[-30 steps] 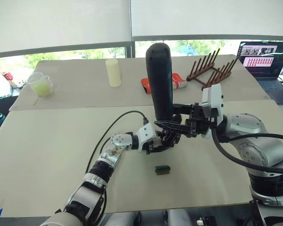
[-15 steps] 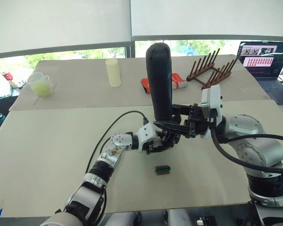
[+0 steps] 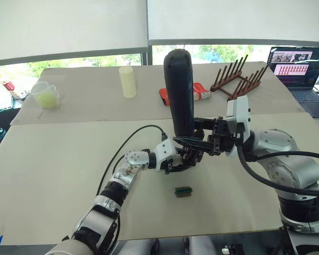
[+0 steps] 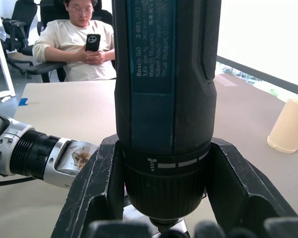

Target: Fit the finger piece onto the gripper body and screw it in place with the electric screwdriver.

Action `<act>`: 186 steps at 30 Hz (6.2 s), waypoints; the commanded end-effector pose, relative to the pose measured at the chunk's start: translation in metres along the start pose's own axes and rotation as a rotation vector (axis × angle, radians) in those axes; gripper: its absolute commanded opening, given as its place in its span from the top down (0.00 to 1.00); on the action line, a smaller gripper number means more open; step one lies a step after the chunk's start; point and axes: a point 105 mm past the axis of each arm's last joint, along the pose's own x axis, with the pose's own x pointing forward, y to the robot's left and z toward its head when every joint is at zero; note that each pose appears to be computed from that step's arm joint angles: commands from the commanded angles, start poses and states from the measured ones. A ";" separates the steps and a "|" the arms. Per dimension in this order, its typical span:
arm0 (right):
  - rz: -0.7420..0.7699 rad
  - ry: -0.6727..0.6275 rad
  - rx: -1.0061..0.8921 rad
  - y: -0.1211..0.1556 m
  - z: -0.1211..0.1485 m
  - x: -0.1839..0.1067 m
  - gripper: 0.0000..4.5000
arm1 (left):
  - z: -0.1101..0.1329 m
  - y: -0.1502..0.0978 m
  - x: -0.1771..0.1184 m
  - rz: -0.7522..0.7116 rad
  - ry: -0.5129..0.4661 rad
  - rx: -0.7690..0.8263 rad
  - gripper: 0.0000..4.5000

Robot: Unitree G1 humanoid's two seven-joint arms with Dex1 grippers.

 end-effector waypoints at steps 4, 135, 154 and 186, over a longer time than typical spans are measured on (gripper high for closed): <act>0.005 -0.064 -0.076 0.001 0.022 0.000 0.58 | 0.002 -0.003 0.003 -0.009 -0.013 -0.001 0.49; -0.006 -0.021 -0.082 -0.002 0.008 -0.004 0.58 | 0.005 0.000 0.004 -0.010 -0.015 0.013 0.49; -0.064 -0.002 0.019 -0.007 -0.013 -0.018 0.58 | 0.013 -0.001 0.012 -0.022 -0.040 0.009 0.49; -0.062 0.102 0.061 -0.012 -0.046 -0.016 0.58 | 0.011 0.000 0.009 -0.018 -0.032 0.011 0.49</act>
